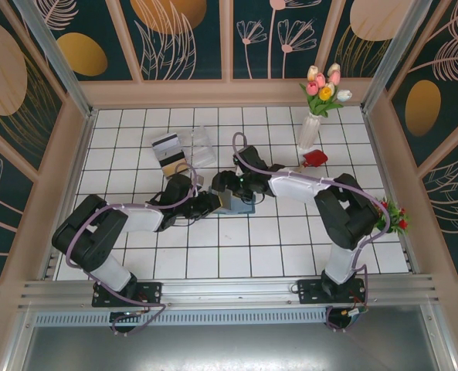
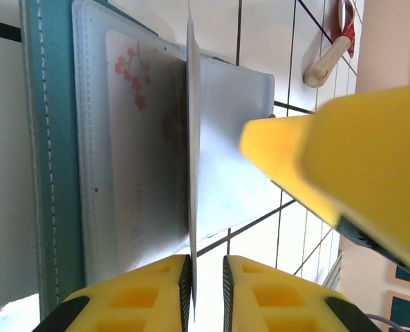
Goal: Take the credit cards out of the card holder
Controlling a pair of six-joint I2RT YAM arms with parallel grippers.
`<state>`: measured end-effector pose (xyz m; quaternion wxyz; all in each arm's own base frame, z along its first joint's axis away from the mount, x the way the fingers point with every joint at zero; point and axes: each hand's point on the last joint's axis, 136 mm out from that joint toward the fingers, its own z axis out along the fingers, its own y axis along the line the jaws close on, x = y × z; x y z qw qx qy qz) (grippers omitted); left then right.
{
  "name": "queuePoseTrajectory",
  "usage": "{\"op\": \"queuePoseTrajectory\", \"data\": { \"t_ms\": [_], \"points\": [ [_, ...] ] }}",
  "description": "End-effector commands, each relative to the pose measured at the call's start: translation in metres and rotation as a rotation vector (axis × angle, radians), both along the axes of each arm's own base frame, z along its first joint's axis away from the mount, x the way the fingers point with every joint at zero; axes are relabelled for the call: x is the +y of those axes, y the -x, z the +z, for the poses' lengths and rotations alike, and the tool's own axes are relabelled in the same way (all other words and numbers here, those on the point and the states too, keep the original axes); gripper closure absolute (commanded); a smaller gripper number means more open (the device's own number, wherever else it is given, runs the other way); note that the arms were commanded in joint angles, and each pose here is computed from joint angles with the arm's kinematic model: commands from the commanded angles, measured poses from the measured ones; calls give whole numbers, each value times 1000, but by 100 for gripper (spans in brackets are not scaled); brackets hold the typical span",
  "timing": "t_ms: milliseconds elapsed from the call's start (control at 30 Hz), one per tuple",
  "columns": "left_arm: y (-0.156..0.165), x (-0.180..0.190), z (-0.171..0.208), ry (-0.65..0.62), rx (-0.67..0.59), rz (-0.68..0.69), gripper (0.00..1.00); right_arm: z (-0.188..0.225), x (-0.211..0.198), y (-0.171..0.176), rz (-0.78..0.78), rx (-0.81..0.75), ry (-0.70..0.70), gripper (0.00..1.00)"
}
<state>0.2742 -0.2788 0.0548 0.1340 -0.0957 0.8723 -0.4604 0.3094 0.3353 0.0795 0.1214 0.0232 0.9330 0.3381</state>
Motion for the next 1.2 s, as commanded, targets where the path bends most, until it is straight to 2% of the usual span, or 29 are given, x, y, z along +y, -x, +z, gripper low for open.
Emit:
{"op": "queuePoseTrajectory", "data": {
  "t_ms": [0,267,467,700,967,1067,1167],
  "points": [
    [-6,-6,6,3,-35,-17,78,15,-14,-2,-55,-20,6,21],
    [-11,-23,24,40,-73,-54,71,30,-39,-11,-151,-76,-4,20],
    [-11,-37,25,48,-74,-85,66,32,-64,-15,-233,-92,-11,20],
    [-13,-53,17,44,-63,-102,60,56,-81,-18,-278,-190,-48,20],
    [-19,-53,26,57,-104,-82,42,69,-85,-16,-281,-225,-55,19],
    [-22,-40,33,4,-137,-39,34,74,-83,-14,-266,-225,-69,19],
    [-28,-22,35,-85,-161,31,30,71,-76,-8,-230,-221,-61,20]
  ]
}}
